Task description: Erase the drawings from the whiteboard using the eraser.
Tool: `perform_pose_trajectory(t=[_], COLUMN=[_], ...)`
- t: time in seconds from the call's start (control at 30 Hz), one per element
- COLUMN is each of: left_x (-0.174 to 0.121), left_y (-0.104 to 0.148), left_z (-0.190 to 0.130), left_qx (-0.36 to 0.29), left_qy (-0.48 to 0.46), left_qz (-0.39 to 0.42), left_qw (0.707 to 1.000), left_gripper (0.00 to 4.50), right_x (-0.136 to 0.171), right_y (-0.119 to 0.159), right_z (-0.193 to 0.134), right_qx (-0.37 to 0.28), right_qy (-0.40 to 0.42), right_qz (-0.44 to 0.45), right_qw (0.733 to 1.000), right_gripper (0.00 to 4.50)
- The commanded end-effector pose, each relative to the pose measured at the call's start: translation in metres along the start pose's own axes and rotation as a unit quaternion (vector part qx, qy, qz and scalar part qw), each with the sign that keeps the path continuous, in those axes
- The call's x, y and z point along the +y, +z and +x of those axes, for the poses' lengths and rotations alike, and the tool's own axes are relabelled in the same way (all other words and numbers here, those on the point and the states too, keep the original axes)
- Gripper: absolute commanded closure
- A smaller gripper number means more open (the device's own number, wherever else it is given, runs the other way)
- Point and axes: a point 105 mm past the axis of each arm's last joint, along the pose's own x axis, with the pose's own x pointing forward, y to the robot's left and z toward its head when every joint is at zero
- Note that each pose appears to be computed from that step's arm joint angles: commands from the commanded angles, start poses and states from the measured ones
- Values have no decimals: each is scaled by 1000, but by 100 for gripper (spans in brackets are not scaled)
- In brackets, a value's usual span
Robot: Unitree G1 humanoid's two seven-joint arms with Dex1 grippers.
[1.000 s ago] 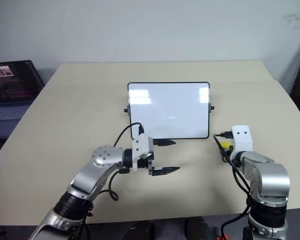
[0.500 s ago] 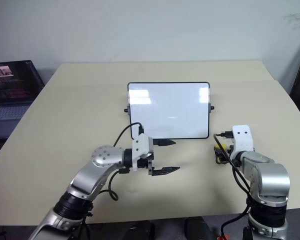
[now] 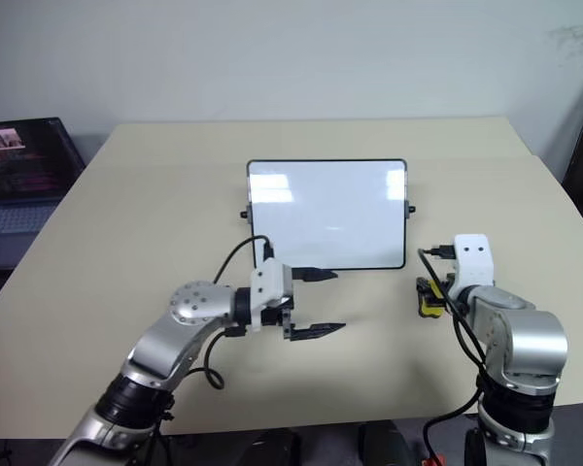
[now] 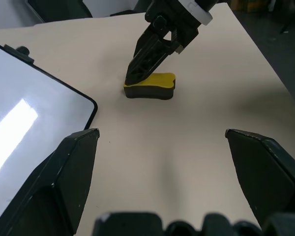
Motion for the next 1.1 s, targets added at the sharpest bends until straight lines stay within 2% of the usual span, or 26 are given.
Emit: perform_pose_trajectory(t=[0.03,0.13,0.27,0.4,0.5,0.63,0.73,0.87,0.97,1.1], left_x=[7,17,37,53,51,38,21,-4,-14,-30], left_y=[14,16,10,-6,-12,-28,-35,-45,-43,-41], left_z=[-15,-22,-39,-65,-77,-111,-128,-160,-183,-189], left_qx=[-19,-22,-15,23,30,53,63,91,107,123], left_qy=[39,89,214,360,407,520,560,622,658,664], left_qz=[2,-15,-54,-57,-57,-52,-42,-45,-45,-55], left_qw=[999,996,975,931,911,851,825,776,744,736], left_gripper=[0,0,0,0,0,0,0,0,0,0], right_x=[5,4,-11,-24,-25,-35,-37,-37,-27,-16], right_y=[22,36,45,47,41,19,-2,-45,-65,-78], right_z=[-10,-15,-21,-29,-32,-47,-53,-56,-57,-52], right_qx=[-57,-96,-152,-213,-244,-308,-327,-314,-299,-282], right_qy=[7,-1,-41,-71,-75,-115,-127,-127,-120,-105], right_qz=[32,60,46,-29,-53,-109,-110,-106,-73,-54], right_qw=[998,994,986,974,965,938,930,935,944,952], right_gripper=[1,1,1,1,1,1,1,1,1,1])
